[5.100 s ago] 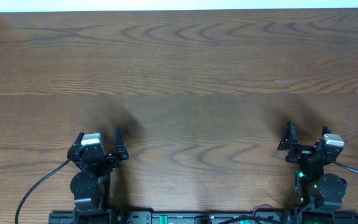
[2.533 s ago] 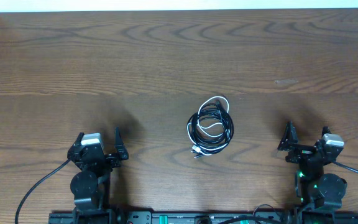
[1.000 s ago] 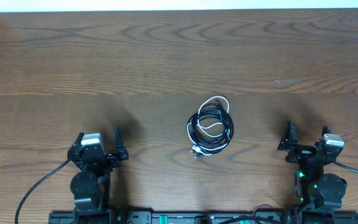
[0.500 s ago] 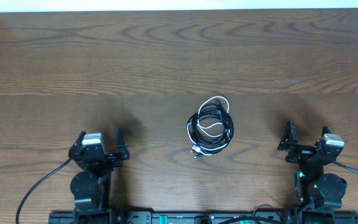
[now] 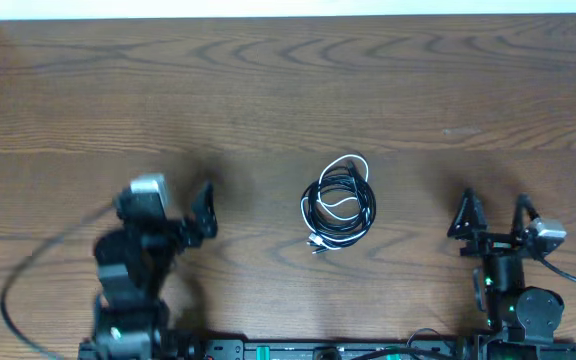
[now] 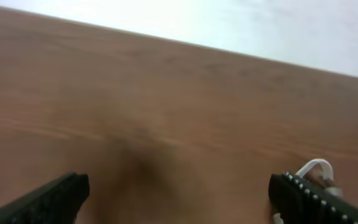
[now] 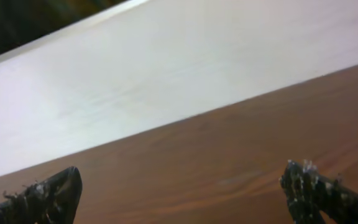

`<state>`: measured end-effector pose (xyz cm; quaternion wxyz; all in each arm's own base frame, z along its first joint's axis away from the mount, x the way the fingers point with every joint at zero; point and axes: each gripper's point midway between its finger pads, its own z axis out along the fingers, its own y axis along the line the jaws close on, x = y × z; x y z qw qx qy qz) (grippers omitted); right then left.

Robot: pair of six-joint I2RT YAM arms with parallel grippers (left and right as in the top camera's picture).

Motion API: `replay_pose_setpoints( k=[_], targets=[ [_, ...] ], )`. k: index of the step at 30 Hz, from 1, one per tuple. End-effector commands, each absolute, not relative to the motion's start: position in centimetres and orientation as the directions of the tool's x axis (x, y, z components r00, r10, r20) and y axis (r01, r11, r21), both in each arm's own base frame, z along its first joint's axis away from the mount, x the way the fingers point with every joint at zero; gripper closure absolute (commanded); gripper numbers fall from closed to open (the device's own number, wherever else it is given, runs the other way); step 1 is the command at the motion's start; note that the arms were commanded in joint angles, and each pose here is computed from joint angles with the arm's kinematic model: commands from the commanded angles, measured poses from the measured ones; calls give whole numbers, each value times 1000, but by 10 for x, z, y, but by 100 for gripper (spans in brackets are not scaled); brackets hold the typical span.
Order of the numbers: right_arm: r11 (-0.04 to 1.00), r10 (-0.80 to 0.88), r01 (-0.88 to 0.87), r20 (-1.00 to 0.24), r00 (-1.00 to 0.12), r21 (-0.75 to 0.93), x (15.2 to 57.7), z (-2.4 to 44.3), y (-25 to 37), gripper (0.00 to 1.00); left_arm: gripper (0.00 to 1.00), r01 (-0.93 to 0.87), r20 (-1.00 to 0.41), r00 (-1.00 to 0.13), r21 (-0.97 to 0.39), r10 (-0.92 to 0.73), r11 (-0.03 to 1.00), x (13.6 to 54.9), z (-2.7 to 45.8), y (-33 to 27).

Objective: Untangle cables
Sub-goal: 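Move both grippers toward the tangled black and white cables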

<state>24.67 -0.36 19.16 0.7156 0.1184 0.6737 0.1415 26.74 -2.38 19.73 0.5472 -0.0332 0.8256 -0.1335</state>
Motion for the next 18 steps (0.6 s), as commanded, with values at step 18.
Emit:
replay_pose_setpoints(
  k=[18],
  targets=[
    [804,189,-395,-821,-539,444,249,282,95,1,2,371,-692,-720,-314,57,874,293,270,-139]
  ],
)
